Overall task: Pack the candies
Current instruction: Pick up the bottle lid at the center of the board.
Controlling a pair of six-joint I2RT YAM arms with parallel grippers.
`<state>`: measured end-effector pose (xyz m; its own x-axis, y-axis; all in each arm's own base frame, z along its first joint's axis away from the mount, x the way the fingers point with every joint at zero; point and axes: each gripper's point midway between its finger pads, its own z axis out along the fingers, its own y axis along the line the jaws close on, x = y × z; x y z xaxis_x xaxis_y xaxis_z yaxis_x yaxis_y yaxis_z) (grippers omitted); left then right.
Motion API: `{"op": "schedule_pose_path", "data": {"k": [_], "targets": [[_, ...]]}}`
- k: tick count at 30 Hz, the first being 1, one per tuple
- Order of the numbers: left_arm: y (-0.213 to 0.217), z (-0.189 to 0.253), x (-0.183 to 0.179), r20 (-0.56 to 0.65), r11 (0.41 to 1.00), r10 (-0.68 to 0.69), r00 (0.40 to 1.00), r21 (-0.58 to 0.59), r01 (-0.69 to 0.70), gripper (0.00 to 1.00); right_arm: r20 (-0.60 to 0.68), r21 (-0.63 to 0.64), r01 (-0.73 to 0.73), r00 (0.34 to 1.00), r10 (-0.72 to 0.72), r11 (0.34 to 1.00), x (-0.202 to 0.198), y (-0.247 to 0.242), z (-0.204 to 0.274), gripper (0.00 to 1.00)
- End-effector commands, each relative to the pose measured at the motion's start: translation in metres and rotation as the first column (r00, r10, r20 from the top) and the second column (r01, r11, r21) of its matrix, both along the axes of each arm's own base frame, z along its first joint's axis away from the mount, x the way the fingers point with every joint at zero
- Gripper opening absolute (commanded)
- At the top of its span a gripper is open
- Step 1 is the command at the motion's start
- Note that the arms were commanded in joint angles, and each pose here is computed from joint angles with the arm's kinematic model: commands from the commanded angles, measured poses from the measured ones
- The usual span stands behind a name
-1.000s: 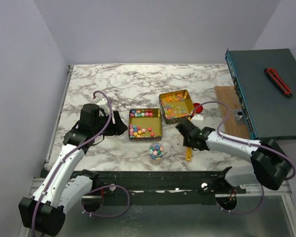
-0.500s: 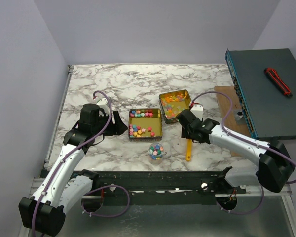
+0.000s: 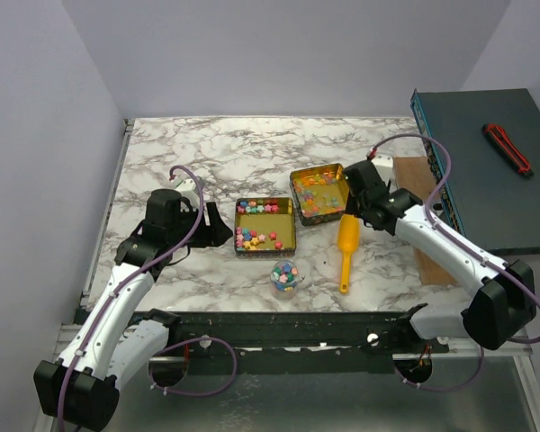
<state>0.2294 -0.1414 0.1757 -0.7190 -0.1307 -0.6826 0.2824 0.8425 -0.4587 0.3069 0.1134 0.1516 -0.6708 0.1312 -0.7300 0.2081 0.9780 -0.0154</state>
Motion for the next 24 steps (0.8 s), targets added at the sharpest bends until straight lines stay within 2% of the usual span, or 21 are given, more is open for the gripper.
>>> {"op": "schedule_pose_path", "data": {"k": [1,10,24], "targets": [[0.000,0.008,-0.002,0.033,1.000,-0.009,0.999,0.002,0.009,0.65,0.037,-0.069,0.065,0.997,-0.062,0.996,0.025,-0.026,0.016,0.52],[0.000,0.011,-0.002,0.042,1.000,-0.011,0.999,-0.003,0.012,0.65,0.054,-0.100,0.163,0.986,-0.158,0.982,0.070,-0.054,0.013,0.51],[0.000,0.011,-0.002,0.044,1.000,-0.009,0.999,-0.001,0.009,0.65,-0.025,-0.050,0.210,0.977,-0.211,0.976,0.111,-0.058,-0.041,0.44]]}}
